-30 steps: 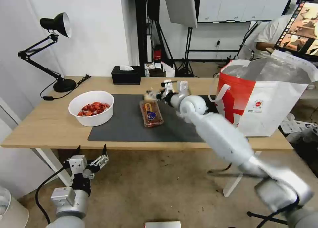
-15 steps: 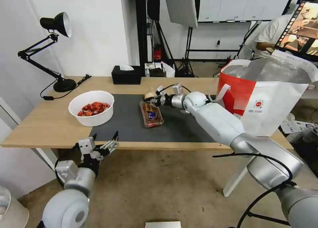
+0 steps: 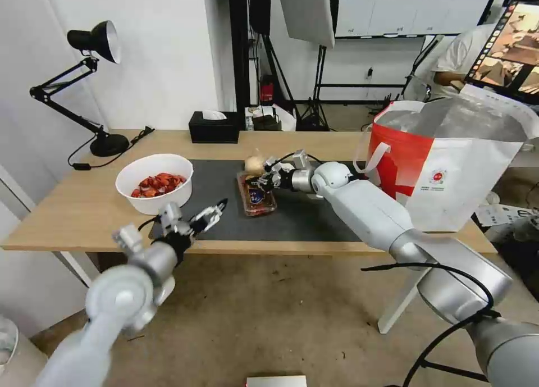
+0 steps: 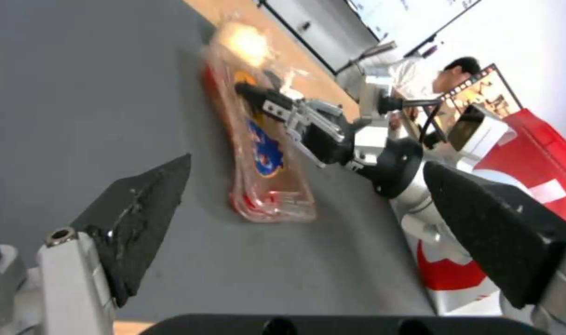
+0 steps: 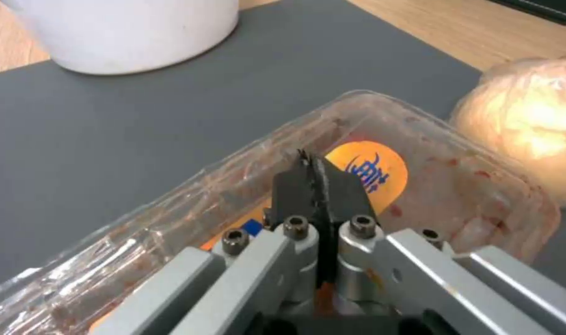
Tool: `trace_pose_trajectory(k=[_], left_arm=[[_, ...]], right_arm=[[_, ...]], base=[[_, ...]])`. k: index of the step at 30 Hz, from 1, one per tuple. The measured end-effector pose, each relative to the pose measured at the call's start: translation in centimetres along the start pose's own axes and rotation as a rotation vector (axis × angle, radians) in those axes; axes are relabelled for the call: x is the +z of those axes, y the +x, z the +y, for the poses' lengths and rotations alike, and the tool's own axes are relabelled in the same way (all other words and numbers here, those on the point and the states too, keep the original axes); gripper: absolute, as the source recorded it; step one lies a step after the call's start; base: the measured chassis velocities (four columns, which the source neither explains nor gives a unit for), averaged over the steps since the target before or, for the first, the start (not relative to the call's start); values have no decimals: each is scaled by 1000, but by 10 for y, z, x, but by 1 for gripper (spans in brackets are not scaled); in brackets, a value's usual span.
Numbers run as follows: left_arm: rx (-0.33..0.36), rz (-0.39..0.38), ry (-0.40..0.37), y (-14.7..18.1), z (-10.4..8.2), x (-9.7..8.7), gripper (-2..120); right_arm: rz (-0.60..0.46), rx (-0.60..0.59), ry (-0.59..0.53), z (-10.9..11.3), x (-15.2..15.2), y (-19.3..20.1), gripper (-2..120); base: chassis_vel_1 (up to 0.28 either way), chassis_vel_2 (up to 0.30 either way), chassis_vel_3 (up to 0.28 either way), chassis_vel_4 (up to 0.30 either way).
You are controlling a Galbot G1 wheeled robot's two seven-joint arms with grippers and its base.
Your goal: Pick up the trash from the table and place it into the takeout bag.
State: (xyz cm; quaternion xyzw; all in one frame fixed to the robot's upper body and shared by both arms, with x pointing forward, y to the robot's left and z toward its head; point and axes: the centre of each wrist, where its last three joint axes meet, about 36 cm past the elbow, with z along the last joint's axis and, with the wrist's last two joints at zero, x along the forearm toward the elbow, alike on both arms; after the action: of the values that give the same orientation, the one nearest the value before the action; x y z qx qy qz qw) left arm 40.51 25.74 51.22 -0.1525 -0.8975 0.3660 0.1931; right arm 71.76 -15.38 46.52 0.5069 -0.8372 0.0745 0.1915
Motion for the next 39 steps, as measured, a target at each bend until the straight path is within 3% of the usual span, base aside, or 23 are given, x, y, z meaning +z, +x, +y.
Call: trace_pose_trajectory(k=[8,16,22,29,39], left_arm=[[12,61,64,-34,0,6,100],[8,85,72,-56,-6,8,100],[-56,92,33,-89,-14,3,100],[-84,98,26,-102,-15,2,100],[-199,95,19,-133,-11,5,100]], right_arm=[[-16,1,-15,1,-4,3,0],[-15,10,-15,0,-5,8,0],[-14,9,-16,1,-1,11,0],[-12,12,-16,0,0,13,0],[-15,17,-35,1,10,13,0]], base=[[0,0,0,0],[0,0,0,0],[0,0,0,0],[0,0,0,0],[0,0,0,0]])
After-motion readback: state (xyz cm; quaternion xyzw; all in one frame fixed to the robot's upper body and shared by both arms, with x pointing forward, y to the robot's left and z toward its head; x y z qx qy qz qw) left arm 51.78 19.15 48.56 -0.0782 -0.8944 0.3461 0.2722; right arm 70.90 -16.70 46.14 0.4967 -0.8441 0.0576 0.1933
